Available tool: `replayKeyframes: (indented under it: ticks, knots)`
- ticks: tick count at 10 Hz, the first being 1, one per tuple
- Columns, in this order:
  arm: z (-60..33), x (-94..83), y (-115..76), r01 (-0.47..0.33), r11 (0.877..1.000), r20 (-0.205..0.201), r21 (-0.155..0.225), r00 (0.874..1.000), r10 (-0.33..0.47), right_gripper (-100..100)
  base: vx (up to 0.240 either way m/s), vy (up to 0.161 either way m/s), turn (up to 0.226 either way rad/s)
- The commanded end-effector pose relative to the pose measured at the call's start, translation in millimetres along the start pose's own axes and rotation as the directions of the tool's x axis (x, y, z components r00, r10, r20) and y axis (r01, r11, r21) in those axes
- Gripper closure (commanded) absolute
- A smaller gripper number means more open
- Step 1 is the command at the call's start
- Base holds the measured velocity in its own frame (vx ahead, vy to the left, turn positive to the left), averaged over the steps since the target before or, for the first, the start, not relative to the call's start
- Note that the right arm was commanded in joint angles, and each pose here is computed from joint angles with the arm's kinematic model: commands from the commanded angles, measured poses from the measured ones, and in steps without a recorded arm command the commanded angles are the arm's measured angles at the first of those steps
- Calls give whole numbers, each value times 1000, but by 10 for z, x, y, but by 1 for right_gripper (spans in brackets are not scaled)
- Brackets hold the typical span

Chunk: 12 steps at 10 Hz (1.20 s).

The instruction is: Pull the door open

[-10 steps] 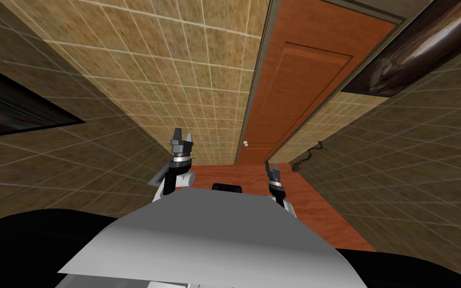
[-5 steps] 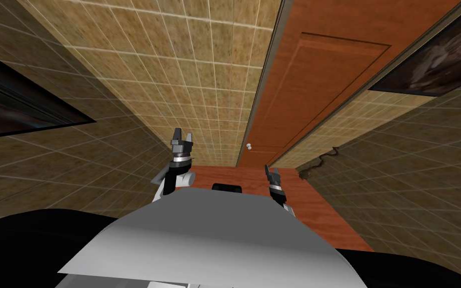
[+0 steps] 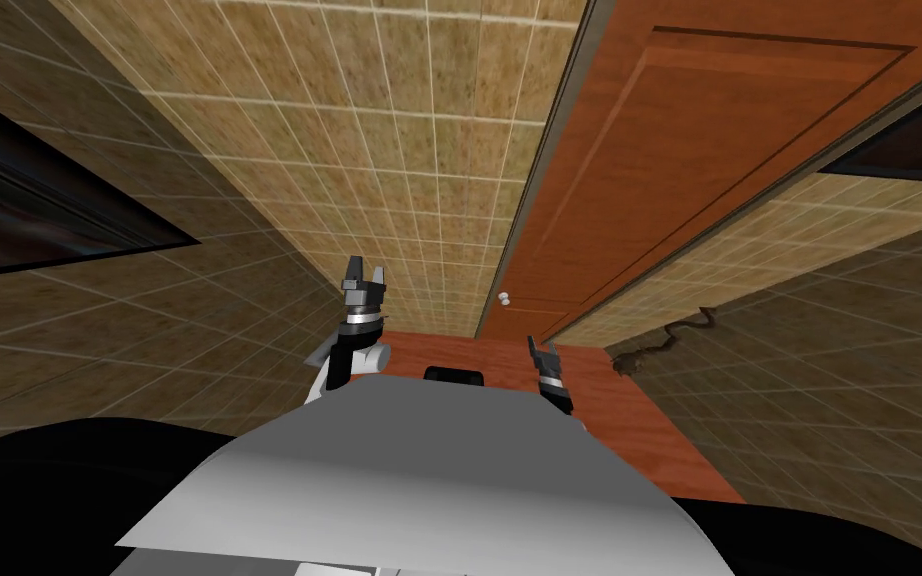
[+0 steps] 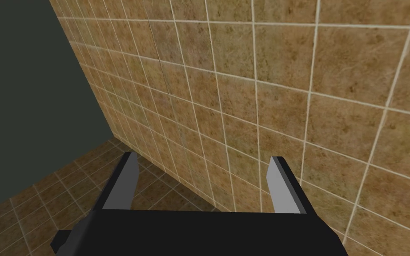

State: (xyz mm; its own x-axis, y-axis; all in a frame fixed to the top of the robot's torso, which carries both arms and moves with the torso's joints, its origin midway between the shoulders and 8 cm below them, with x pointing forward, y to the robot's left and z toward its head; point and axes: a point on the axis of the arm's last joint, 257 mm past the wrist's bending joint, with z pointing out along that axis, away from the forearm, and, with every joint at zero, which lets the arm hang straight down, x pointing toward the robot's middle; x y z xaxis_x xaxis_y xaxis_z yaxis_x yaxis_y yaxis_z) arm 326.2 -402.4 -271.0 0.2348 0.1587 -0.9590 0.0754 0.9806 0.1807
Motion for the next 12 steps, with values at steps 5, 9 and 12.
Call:
replayKeyframes:
  ticks: [5,9,12]
  knots:
    - [-268,336,-134,86,996,-70,19,994,-85,-100,91,-11,108]
    - [-509,609,-184,142,989,-130,28,982,-137,-100,131,-29,130]
    - [-713,826,-179,174,984,-177,31,970,-166,-100,126,-50,110]
